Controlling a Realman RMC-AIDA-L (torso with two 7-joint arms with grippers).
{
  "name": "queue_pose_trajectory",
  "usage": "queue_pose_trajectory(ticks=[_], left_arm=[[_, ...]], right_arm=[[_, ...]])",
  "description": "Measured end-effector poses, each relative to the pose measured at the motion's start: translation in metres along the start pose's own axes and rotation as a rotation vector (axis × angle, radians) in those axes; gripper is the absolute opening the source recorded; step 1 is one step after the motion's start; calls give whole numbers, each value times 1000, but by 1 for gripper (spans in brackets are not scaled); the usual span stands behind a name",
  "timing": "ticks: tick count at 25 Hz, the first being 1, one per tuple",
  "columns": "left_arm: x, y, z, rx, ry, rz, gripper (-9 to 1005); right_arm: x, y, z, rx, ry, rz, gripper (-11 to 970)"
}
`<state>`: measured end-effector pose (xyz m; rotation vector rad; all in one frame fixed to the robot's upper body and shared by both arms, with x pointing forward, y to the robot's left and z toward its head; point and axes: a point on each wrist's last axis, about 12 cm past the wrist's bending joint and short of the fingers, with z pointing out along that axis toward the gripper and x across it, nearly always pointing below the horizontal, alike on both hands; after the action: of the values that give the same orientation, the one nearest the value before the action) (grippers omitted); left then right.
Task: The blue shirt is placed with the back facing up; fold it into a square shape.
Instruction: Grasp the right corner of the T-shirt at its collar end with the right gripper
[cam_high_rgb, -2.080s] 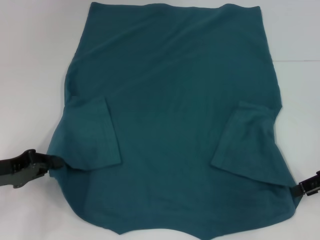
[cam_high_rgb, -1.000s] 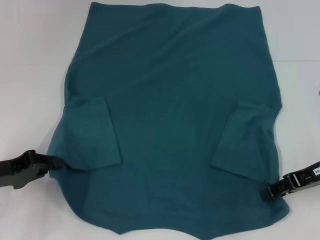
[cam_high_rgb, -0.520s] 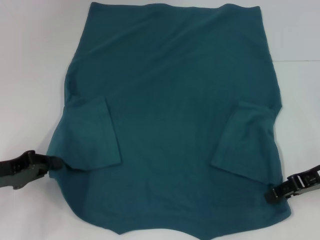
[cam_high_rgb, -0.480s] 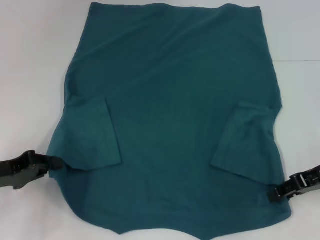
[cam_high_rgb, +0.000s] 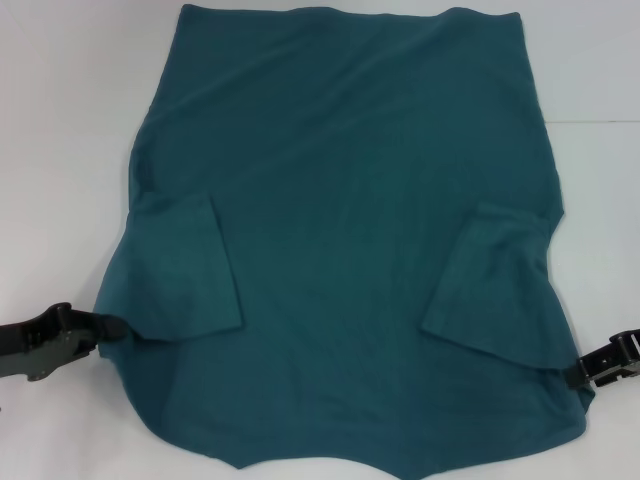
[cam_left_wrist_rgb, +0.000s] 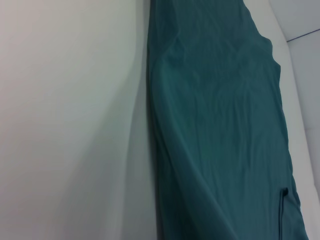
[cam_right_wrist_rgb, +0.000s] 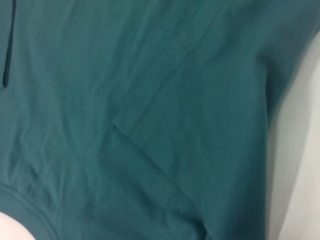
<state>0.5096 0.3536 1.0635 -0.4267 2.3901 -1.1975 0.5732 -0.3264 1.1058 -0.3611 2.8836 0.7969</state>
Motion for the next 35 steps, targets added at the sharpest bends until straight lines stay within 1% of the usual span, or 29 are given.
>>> queue_pose_trajectory(ticks=[6, 10, 22, 30, 35], left_arm=[[-1, 1, 0, -6, -4, -1, 38], [-2, 1, 0, -10, -8, 0, 38], [-1, 2, 2, -15, -7, -8, 38], [-2, 2, 2, -15, -7, -6, 38], [-2, 2, 2, -12, -9, -6, 39]], right_arm=[[1, -3, 0, 14, 4, 3, 534], [1, -3, 5, 40, 21, -4, 535], [-4, 6, 13, 35, 25, -23, 534], [-10, 20, 23, 3, 30, -52, 535], [-12, 23, 25, -5, 31, -61, 534]])
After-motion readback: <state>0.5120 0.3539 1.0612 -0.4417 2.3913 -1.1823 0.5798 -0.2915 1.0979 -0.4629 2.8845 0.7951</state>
